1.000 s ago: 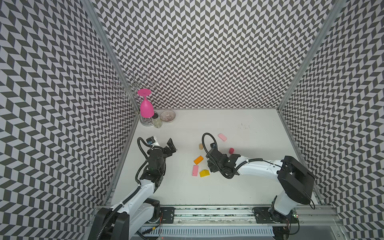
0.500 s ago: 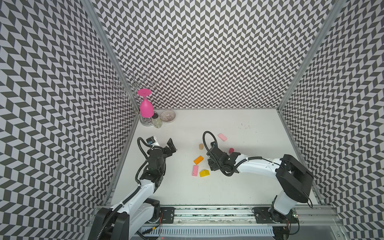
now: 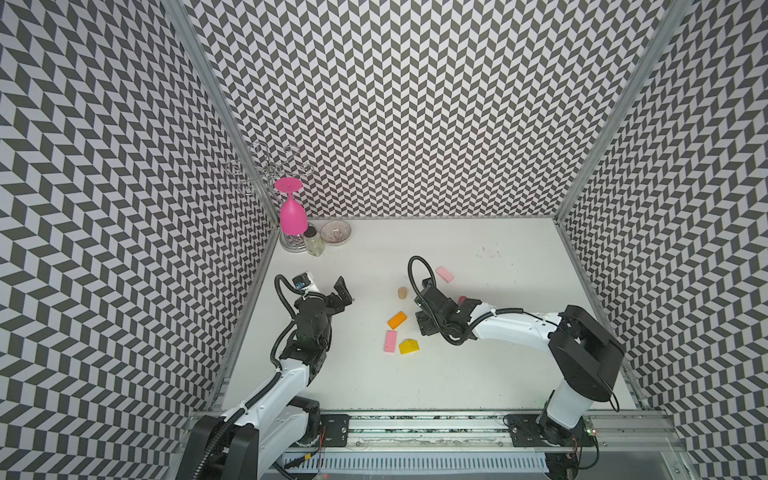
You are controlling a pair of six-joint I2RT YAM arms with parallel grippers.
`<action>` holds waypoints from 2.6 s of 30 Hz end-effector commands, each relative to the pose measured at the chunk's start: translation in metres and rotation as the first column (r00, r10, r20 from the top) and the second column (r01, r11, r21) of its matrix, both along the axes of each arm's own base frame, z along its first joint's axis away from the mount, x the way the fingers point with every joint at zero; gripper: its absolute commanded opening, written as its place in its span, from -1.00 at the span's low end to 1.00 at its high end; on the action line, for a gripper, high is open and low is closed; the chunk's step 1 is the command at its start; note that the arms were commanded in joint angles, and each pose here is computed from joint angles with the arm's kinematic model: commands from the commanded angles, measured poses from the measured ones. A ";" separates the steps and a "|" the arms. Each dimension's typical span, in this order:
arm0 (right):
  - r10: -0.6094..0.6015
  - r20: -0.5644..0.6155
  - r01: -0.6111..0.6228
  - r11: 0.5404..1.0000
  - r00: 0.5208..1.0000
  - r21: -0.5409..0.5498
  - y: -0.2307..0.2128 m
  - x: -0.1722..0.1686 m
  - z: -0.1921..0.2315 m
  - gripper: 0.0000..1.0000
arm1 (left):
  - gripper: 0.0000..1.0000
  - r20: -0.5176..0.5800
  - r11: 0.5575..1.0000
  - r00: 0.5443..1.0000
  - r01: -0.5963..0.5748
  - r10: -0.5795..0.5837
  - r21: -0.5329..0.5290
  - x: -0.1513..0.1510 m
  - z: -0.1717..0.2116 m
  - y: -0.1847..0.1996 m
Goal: Build the wood block tower
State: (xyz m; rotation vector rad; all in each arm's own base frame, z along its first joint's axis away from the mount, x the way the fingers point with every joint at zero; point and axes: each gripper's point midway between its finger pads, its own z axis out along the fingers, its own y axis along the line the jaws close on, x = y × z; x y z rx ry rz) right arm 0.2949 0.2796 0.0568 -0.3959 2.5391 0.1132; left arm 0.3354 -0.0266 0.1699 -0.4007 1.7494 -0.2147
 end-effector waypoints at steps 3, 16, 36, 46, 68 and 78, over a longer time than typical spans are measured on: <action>-0.006 0.022 0.005 0.999 1.000 0.031 0.008 0.012 0.007 0.28 | 1.00 0.028 1.000 1.000 0.001 -0.001 -0.011 0.000 0.006 -0.001; -0.031 0.008 0.031 0.999 0.999 0.016 0.007 0.019 0.001 0.34 | 1.00 0.029 1.000 1.000 0.001 -0.001 -0.011 0.000 0.006 -0.001; -0.110 0.001 0.110 0.994 0.994 0.023 -0.003 0.028 -0.001 0.87 | 1.00 0.030 1.000 1.000 0.004 -0.004 -0.010 -0.001 0.006 -0.002; -0.090 -0.004 0.090 0.987 0.996 0.135 0.005 0.018 0.012 0.99 | 1.00 0.031 1.000 1.000 0.005 -0.004 -0.010 -0.001 0.006 -0.002; -0.129 -0.038 0.133 0.981 0.991 0.139 0.003 -0.003 0.005 0.98 | 1.00 0.032 1.000 0.999 0.005 -0.004 -0.011 -0.001 0.006 -0.002; -0.135 -0.051 0.140 0.981 0.990 0.131 0.003 -0.008 0.002 0.84 | 1.00 0.033 1.000 0.999 0.005 -0.004 -0.011 -0.001 0.006 -0.002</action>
